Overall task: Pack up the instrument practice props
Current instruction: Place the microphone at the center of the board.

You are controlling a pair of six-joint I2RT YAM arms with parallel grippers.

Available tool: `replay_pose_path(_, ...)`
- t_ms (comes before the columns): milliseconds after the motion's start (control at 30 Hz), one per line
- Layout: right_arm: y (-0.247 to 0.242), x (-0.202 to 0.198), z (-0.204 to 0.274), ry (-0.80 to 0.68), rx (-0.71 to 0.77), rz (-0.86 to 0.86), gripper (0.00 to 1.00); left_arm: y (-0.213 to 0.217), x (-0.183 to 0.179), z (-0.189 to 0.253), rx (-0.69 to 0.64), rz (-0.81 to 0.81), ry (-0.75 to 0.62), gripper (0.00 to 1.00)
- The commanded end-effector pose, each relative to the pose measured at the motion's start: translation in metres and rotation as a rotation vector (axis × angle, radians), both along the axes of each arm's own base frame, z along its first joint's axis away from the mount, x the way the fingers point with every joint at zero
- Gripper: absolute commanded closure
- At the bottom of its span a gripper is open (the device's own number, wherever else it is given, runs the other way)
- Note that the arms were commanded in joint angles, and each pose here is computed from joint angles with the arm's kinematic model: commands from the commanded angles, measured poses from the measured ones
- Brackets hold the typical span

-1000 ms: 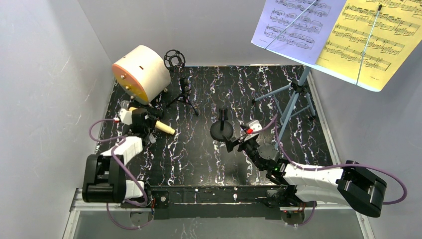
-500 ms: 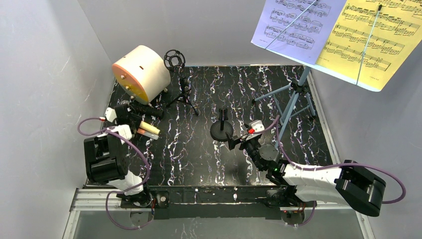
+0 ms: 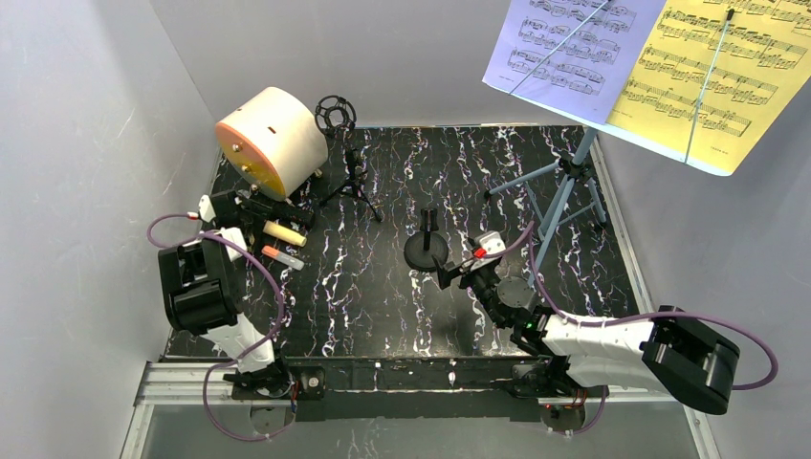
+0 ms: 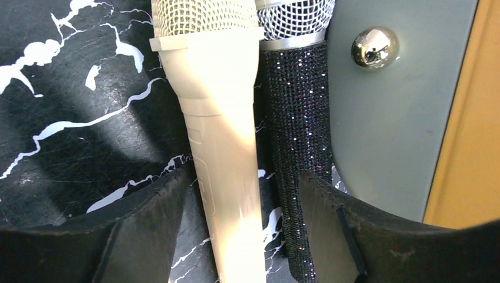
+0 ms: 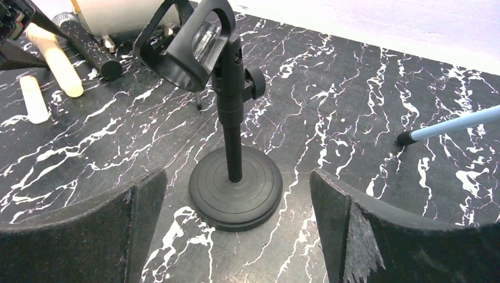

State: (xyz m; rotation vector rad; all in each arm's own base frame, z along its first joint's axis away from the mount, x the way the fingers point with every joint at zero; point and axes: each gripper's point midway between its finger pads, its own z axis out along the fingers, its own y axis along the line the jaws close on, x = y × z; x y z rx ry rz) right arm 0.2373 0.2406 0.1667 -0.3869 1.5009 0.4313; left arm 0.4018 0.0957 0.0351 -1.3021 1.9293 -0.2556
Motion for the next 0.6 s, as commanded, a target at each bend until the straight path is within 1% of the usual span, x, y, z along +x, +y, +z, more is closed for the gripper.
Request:
replay_pose_path(0,0.001,0.001,0.012,-0.040,0.027,0.002,0.01,-0.003,-0.015,-0.001,-0.021,0.000,0.037,0.29)
replay_pose_path(167,0.000,0.002,0.010,-0.042,0.029,-0.005,0.01,-0.008,-0.026,0.018,-0.017,-0.006,0.004,0.17)
replay_pose_path(233,-0.001,0.003,0.010,-0.044,0.026,-0.009,0.01,-0.011,-0.030,0.026,-0.019,-0.011,-0.015,0.14)
replay_pose_path(433,-0.006,0.002,0.013,-0.061,0.044,-0.018,0.01,-0.038,-0.047,0.065,-0.042,-0.093,-0.147,0.10)
replay_pose_path(500,-0.005,0.002,0.012,-0.064,0.035,-0.014,0.01,-0.057,-0.054,0.075,-0.046,-0.154,-0.193,0.10)
replay_pose_path(567,-0.005,0.002,0.010,-0.065,0.027,-0.017,0.01,-0.082,-0.060,0.086,-0.039,-0.259,-0.234,0.10)
